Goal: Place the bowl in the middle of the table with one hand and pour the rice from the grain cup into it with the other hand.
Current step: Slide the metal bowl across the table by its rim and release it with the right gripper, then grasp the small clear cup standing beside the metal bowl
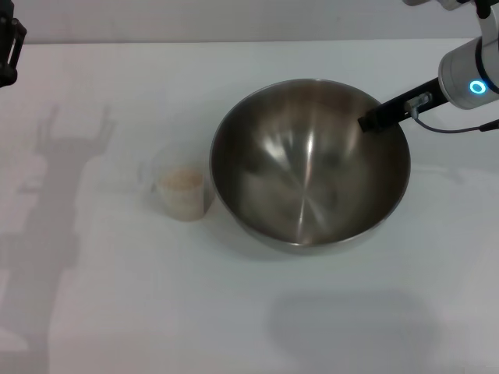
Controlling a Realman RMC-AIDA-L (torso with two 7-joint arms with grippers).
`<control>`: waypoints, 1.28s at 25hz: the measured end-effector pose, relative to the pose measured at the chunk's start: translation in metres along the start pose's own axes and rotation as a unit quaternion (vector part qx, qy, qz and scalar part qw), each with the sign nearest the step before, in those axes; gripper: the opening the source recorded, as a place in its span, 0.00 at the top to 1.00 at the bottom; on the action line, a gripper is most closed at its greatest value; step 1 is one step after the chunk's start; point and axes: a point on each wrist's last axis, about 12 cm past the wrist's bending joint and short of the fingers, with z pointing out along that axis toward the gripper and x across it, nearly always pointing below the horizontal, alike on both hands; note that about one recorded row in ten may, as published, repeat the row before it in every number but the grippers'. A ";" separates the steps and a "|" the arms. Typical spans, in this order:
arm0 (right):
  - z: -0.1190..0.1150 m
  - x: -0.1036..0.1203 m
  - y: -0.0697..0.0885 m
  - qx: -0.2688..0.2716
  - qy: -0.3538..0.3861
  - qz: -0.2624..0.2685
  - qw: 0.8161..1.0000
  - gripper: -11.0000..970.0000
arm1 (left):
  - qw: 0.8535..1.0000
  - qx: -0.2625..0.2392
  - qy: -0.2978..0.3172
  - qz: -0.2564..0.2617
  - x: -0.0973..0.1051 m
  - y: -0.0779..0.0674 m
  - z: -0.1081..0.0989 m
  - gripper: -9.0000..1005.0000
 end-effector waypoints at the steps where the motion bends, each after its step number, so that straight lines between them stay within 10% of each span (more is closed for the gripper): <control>1: 0.000 0.000 0.000 0.000 0.000 -0.001 1.000 0.91 | 1.000 0.000 -0.001 0.000 0.000 0.000 0.000 0.15; 20: -0.029 -0.035 0.013 0.067 -0.077 -0.089 0.991 0.62 | 1.000 -0.008 -0.020 0.002 -0.005 0.004 -0.006 0.15; 32: -0.038 -0.056 0.034 0.155 -0.340 -0.161 0.914 0.62 | 1.000 0.001 -0.021 -0.002 -0.005 0.001 -0.007 0.16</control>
